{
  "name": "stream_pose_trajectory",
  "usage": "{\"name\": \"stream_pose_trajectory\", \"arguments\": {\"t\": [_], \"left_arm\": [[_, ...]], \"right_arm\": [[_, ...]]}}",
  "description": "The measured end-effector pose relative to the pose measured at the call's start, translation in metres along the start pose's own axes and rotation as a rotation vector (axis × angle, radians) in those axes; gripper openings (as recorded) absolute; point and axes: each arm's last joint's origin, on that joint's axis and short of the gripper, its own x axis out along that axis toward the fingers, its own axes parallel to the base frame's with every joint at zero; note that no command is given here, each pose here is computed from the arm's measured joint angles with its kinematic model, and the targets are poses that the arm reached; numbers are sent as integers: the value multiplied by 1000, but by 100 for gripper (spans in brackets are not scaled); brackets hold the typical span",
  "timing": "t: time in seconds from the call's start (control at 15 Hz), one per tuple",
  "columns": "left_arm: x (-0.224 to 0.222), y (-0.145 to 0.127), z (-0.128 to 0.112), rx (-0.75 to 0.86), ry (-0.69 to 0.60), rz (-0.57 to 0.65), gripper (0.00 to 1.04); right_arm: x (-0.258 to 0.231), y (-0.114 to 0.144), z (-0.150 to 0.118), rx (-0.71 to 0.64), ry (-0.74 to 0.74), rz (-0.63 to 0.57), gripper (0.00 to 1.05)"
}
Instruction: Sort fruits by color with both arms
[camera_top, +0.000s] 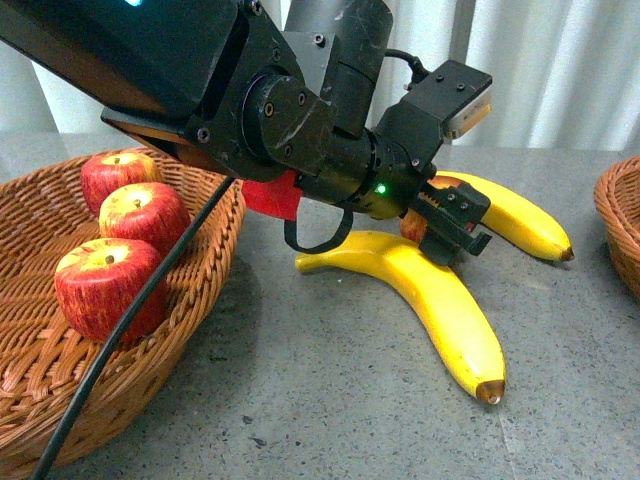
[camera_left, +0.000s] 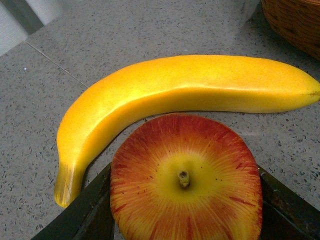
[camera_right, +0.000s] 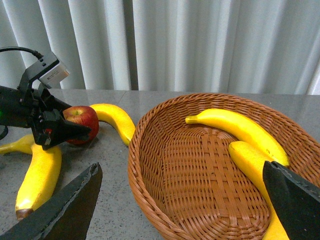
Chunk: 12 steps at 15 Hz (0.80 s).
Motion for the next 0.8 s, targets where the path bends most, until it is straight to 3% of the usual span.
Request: {"name": "stream_pose_trajectory", "arguments": {"t": [0.27,0.53,0.66,0.8], "left_arm": [[-15,3,14,-19,-45,76,68],[-86,15,58,-119,-209,327,67],[-135,24,55,-213,-264,504,67],[-179,23,30,-307,-249,661,67]], "right_arm": [[0,0,0,0,0,0,98],[0,0,0,0,0,0,98],[0,0,0,0,0,0,98],[0,0,0,0,0,0,98]]}}
